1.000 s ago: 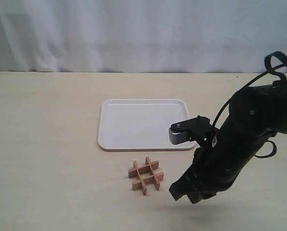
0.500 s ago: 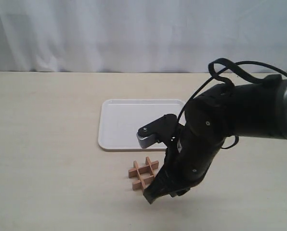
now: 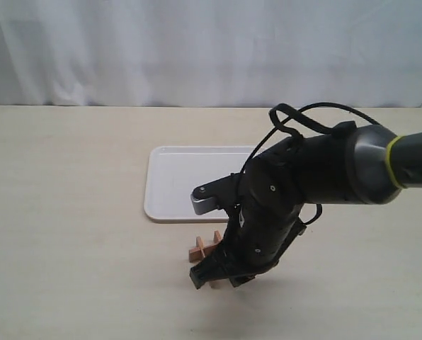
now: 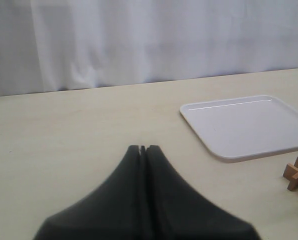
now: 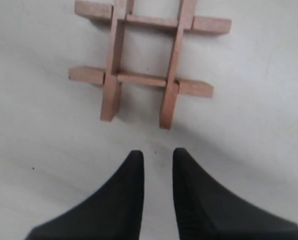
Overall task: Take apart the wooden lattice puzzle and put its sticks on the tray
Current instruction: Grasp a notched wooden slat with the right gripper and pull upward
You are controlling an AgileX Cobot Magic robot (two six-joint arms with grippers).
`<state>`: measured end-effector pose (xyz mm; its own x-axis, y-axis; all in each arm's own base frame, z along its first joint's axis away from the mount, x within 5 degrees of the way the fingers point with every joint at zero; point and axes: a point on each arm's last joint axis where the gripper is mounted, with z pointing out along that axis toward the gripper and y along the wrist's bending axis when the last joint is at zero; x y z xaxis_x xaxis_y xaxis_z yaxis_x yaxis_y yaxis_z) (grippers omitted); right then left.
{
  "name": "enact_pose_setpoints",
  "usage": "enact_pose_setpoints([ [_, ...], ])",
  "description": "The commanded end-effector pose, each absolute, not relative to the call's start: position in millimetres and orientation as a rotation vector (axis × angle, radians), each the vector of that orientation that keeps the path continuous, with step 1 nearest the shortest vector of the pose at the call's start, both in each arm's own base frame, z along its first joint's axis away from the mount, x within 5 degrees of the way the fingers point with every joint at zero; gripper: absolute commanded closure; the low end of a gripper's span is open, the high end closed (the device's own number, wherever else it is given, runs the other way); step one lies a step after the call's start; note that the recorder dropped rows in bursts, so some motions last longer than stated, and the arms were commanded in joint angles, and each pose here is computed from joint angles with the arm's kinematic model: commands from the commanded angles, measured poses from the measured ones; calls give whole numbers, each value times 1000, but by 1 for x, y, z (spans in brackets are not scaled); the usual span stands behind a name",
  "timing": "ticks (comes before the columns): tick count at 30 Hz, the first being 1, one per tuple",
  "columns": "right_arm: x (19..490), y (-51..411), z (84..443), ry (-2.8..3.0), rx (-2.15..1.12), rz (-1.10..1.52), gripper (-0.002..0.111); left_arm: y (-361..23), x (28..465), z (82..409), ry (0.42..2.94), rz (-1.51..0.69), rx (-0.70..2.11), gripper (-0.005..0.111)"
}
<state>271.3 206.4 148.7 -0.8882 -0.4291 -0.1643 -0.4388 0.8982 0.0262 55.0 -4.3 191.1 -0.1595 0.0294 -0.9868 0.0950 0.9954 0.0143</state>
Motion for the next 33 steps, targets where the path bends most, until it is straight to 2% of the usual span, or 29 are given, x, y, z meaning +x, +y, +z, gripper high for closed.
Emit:
enact_pose_setpoints([
  [1, 276, 211, 150, 2860, -635, 134, 87, -4, 55, 191, 1722, -61, 89, 107],
  [11, 280, 212, 150, 2816, -663, 118, 87, -4, 55, 191, 1722, -61, 89, 107],
  [20, 281, 213, 124, 2882, -669, 88, 87, -4, 55, 191, 1722, -61, 89, 107],
  [33, 285, 216, 119, 2864, -589, 121, 88, -4, 55, 191, 1722, -61, 89, 107],
])
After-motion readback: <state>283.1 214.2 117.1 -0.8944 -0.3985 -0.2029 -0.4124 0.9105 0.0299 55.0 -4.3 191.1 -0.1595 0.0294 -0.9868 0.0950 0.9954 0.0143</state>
